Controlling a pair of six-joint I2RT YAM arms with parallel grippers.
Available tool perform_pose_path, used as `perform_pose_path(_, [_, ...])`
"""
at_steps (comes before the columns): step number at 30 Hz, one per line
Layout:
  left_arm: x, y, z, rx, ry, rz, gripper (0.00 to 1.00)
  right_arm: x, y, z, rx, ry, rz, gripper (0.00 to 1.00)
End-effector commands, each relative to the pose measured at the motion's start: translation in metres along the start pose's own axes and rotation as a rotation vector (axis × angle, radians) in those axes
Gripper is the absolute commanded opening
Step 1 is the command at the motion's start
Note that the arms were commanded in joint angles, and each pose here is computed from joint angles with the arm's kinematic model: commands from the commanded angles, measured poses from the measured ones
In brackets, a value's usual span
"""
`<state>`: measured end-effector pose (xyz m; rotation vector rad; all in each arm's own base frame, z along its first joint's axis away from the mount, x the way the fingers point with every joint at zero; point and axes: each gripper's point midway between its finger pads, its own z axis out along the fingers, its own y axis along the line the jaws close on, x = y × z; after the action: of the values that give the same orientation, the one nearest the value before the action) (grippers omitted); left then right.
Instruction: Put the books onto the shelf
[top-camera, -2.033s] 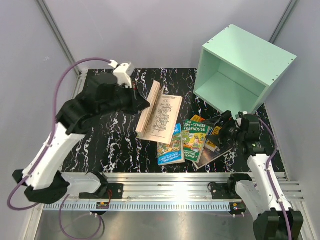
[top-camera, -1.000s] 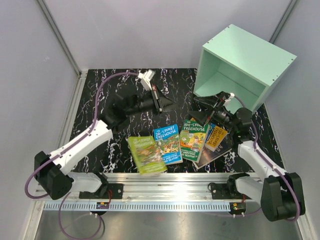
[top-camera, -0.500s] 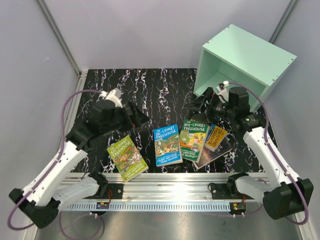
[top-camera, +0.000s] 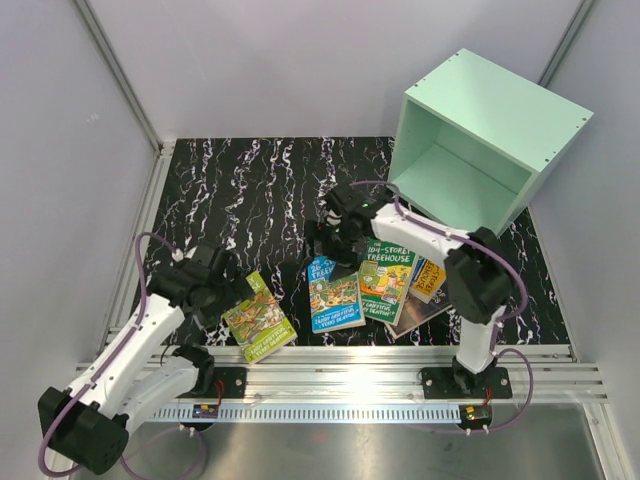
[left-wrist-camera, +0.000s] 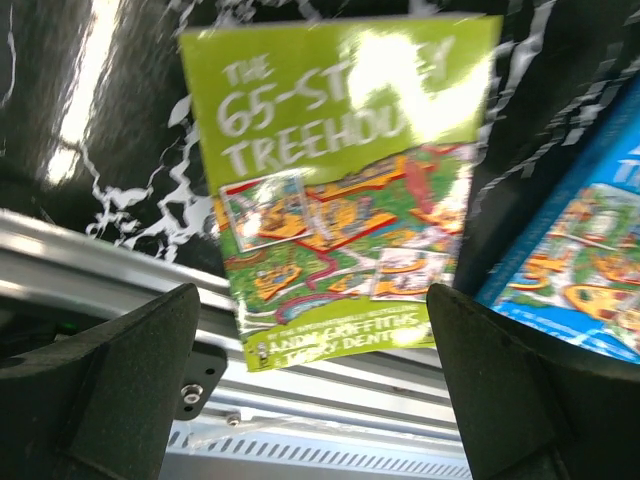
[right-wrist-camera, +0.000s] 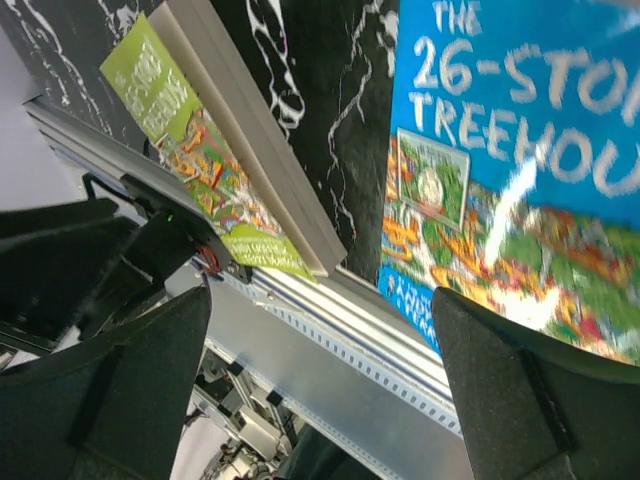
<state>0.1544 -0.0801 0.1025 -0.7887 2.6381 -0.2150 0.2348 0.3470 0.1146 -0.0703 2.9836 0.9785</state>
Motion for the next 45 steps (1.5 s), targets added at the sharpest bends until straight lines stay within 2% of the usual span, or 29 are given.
perform_pose_path(1, [0.010, 0.007, 0.008, -0.018, 0.025, -0.069, 0.99, -0.006, 0.028, 0.011, -0.046, 0.026, -0.101, 1.00])
perform_pose_path(8, [0.026, 0.022, 0.028, -0.075, 0.069, -0.087, 0.99, 0.003, 0.047, 0.073, -0.075, 0.157, -0.148, 0.99])
perform_pose_path(16, [0.039, 0.024, 0.057, -0.095, 0.119, -0.098, 0.99, 0.028, 0.032, 0.116, -0.112, 0.274, -0.104, 0.97])
perform_pose_path(23, [0.053, 0.021, 0.083, -0.072, 0.170, -0.120, 0.99, 0.051, 0.025, 0.141, -0.150, 0.357, -0.076, 0.88])
perform_pose_path(24, [0.051, 0.020, 0.083, -0.078, 0.161, -0.124, 0.99, 0.054, 0.024, 0.143, -0.152, 0.368, -0.070, 0.84])
perform_pose_path(26, [0.047, 0.013, 0.086, -0.055, 0.149, -0.106, 0.97, 0.061, 0.021, 0.148, -0.155, 0.398, -0.067, 0.69])
perform_pose_path(28, [0.044, 0.004, 0.086, -0.024, 0.144, -0.104, 0.95, 0.067, 0.016, 0.153, -0.153, 0.422, -0.061, 0.47])
perform_pose_path(30, [0.045, -0.007, 0.088, 0.032, 0.158, -0.111, 0.88, 0.072, 0.010, 0.156, -0.156, 0.449, -0.047, 0.25])
perform_pose_path(31, [0.045, -0.010, 0.088, 0.051, 0.159, -0.112, 0.85, 0.073, 0.010, 0.156, -0.158, 0.453, -0.044, 0.25])
perform_pose_path(32, [0.044, -0.015, 0.087, 0.073, 0.157, -0.113, 0.79, 0.075, 0.008, 0.156, -0.159, 0.458, -0.040, 0.10])
perform_pose_path(33, [0.043, -0.018, 0.086, 0.088, 0.155, -0.114, 0.69, 0.076, 0.008, 0.155, -0.161, 0.462, -0.039, 0.02])
perform_pose_path(36, [0.029, -0.035, 0.075, 0.156, 0.114, -0.105, 0.54, 0.074, 0.012, 0.150, -0.169, 0.452, -0.051, 0.00])
perform_pose_path(39, [0.017, -0.051, 0.063, 0.210, 0.081, -0.097, 0.47, 0.070, 0.025, 0.141, -0.189, 0.437, -0.065, 0.00])
perform_pose_path(42, [0.006, -0.063, 0.051, 0.244, 0.058, -0.086, 0.46, 0.063, 0.045, 0.127, -0.224, 0.405, -0.081, 0.00])
perform_pose_path(45, [-0.005, -0.068, 0.037, 0.252, 0.029, -0.065, 0.52, 0.057, 0.068, 0.109, -0.274, 0.363, -0.097, 0.00])
